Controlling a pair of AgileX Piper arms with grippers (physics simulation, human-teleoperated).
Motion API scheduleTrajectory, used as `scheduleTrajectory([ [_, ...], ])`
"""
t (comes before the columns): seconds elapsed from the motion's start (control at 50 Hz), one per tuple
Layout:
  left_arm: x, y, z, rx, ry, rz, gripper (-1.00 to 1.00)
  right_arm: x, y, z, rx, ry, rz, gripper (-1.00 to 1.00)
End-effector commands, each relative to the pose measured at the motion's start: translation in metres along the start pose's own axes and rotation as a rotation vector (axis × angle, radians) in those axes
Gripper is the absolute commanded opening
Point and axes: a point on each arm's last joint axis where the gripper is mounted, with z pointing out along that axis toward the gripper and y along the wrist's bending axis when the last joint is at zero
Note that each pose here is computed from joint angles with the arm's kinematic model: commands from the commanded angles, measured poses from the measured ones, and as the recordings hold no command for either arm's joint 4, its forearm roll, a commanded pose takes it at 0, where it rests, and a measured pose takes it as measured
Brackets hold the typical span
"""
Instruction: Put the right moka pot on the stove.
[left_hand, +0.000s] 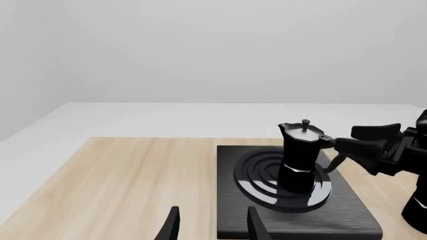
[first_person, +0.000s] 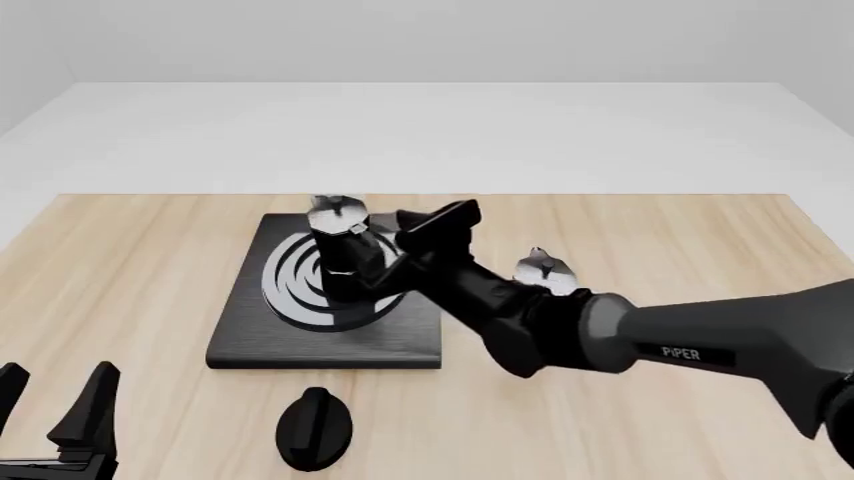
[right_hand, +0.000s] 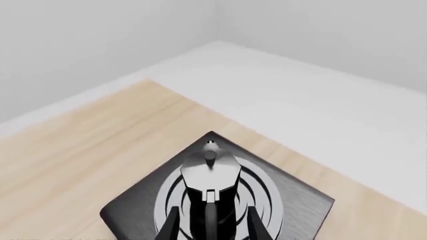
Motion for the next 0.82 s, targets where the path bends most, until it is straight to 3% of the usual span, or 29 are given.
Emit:
scheduleTrajectory([
  [0.02,0.000,0.000,0.000,0.000,0.000,0.000,1.00,-0.015,0.002,-0.024,-0.005,-0.034,-0.003,1.00],
  [0.36,0.000,0.000,0.000,0.000,0.000,0.000,1.00,-0.047,0.007,-0.084,-0.021,-0.100,0.009,1.00],
  [0.42,0.000,0.000,0.000,0.000,0.000,0.000,1.00,-0.047,0.006,-0.091,-0.021,-0.105,0.041,1.00],
  [0.82,0.000,0.000,0.000,0.000,0.000,0.000,1.00,-0.050,-0.013,-0.141,0.049,-0.132,0.041,1.00],
])
